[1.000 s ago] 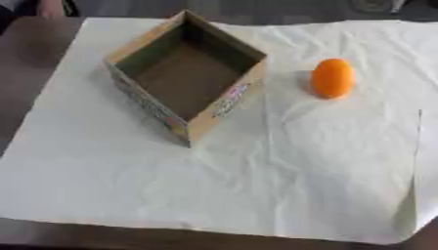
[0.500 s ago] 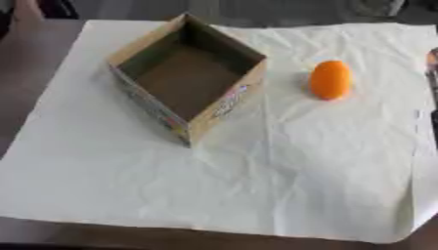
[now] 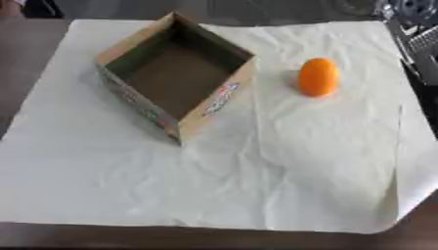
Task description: Pick up objects on the table and place them in the box.
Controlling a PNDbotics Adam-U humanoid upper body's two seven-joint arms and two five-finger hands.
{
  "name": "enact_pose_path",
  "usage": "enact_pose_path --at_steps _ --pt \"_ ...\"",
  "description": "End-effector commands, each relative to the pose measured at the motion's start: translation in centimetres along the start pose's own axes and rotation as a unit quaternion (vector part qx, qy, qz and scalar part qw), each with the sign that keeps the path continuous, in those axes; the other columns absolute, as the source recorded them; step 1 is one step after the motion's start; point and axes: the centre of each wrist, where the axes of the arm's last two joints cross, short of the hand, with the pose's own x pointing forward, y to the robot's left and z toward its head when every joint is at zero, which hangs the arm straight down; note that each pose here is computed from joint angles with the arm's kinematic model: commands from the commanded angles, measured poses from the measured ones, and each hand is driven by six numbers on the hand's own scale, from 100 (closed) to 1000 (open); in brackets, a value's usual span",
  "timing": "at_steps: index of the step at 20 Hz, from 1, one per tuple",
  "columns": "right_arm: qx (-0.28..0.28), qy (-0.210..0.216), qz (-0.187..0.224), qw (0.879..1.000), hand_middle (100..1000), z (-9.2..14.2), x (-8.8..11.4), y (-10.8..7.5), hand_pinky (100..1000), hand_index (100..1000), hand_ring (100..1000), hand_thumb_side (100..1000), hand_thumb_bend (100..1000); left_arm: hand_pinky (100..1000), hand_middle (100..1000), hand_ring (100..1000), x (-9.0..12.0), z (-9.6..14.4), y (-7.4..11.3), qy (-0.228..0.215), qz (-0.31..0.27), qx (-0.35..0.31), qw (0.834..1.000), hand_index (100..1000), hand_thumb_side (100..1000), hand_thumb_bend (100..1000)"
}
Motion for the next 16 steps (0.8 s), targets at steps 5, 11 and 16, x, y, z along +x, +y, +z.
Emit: enact_pose_path --at_steps 5,11,16 --pt "0.072 0.0 0.07 0.995 880 -4.2 0.4 0.6 919 981 1000 1000 152 380 671 449 0.7 -0.5 0.2 -0.016 -0.002 -0.003 1.0 739 753 104" --pt "0.136 0.007 0.103 0.985 903 -5.4 -1.2 2.1 942 1000 1000 936 259 380 670 448 0.7 -0.5 0.2 -0.015 -0.003 -0.003 1.0 736 751 103" --pt "0.184 0.029 0.127 0.974 917 -5.4 -4.0 2.1 951 1000 1000 896 370 380 670 447 0.6 -0.4 0.2 -0.013 -0.004 -0.003 1.0 735 751 102"
